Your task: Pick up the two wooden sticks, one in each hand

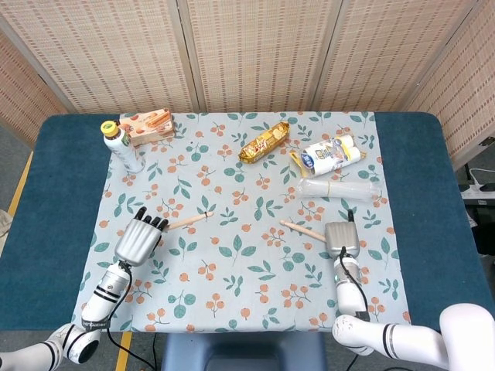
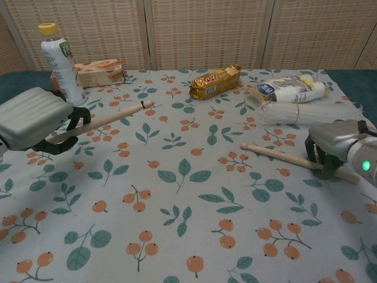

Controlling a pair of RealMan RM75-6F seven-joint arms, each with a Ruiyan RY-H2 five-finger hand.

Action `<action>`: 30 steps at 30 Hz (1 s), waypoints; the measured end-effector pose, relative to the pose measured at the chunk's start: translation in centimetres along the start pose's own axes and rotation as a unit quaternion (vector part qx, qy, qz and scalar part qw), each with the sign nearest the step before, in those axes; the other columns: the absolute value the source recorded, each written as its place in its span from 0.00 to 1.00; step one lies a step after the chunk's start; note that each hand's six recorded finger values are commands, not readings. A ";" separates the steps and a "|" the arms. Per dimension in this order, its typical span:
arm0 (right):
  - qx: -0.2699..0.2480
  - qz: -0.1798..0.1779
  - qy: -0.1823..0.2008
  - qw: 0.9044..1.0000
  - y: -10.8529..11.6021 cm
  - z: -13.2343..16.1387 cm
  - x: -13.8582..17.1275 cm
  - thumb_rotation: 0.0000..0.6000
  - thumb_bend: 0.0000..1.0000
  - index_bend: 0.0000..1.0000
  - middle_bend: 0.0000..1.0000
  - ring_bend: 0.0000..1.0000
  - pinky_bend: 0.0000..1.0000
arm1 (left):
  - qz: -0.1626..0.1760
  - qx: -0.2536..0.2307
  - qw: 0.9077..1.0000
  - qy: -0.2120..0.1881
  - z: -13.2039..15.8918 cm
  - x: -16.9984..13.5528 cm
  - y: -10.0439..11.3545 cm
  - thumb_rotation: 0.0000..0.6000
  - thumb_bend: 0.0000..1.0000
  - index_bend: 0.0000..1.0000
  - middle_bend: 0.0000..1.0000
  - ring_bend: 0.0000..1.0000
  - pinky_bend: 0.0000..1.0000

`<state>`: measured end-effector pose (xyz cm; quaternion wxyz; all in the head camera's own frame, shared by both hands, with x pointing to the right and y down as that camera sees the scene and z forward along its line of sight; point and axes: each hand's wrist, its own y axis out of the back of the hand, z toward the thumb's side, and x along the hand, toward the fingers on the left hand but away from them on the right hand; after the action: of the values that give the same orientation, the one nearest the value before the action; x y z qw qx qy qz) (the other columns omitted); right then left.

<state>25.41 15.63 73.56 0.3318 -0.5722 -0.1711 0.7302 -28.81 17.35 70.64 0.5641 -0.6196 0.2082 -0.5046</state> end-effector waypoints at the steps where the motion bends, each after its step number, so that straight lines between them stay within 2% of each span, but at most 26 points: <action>1: -0.003 -0.006 0.002 1.000 0.3 -0.1 0.1 1.00 0.71 0.97 0.85 0.62 0.00 | 0.001 0.000 1.000 0.000 0.0 0.0 0.0 1.00 0.63 0.79 0.87 0.59 0.31; 12: -0.029 -0.058 0.026 0.998 2.2 -2.0 1.0 1.00 0.71 0.98 0.86 0.64 0.00 | -0.012 -0.002 1.000 0.009 -0.7 0.1 -0.5 1.00 0.63 0.79 0.87 0.60 0.31; 18: -0.068 -0.100 0.072 0.990 4.0 -1.8 2.2 1.00 0.71 0.98 0.87 0.64 0.02 | 0.003 0.011 0.999 0.032 -3.1 1.1 0.5 1.00 0.63 0.79 0.88 0.62 0.32; 21: -0.087 -0.129 0.108 0.982 4.9 -1.0 3.2 1.00 0.71 0.98 0.87 0.65 0.03 | 0.003 0.011 0.999 0.050 -4.4 1.9 0.9 1.00 0.63 0.79 0.88 0.63 0.32; 23: -0.105 -0.150 0.139 0.973 5.6 -0.1 4.1 1.00 0.71 0.98 0.87 0.65 0.04 | 0.000 0.004 0.999 0.054 -4.6 2.4 1.1 1.00 0.63 0.79 0.88 0.63 0.32; 28: -0.156 -0.186 0.211 0.947 7.1 2.9 6.2 1.00 0.71 0.98 0.87 0.65 0.04 | -0.023 -0.037 0.998 0.054 -3.6 3.7 1.6 1.00 0.63 0.79 0.89 0.63 0.32; 30: -0.169 -0.192 0.226 0.940 7.3 4.0 6.6 1.00 0.71 0.98 0.87 0.65 0.05 | -0.029 -0.055 0.997 0.049 -2.7 4.1 1.9 1.00 0.63 0.79 0.89 0.63 0.32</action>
<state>18.63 15.33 65.35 0.3937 -0.7260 -0.3190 0.4650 -28.86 12.13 70.15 0.5032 -0.6299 0.2450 -0.5385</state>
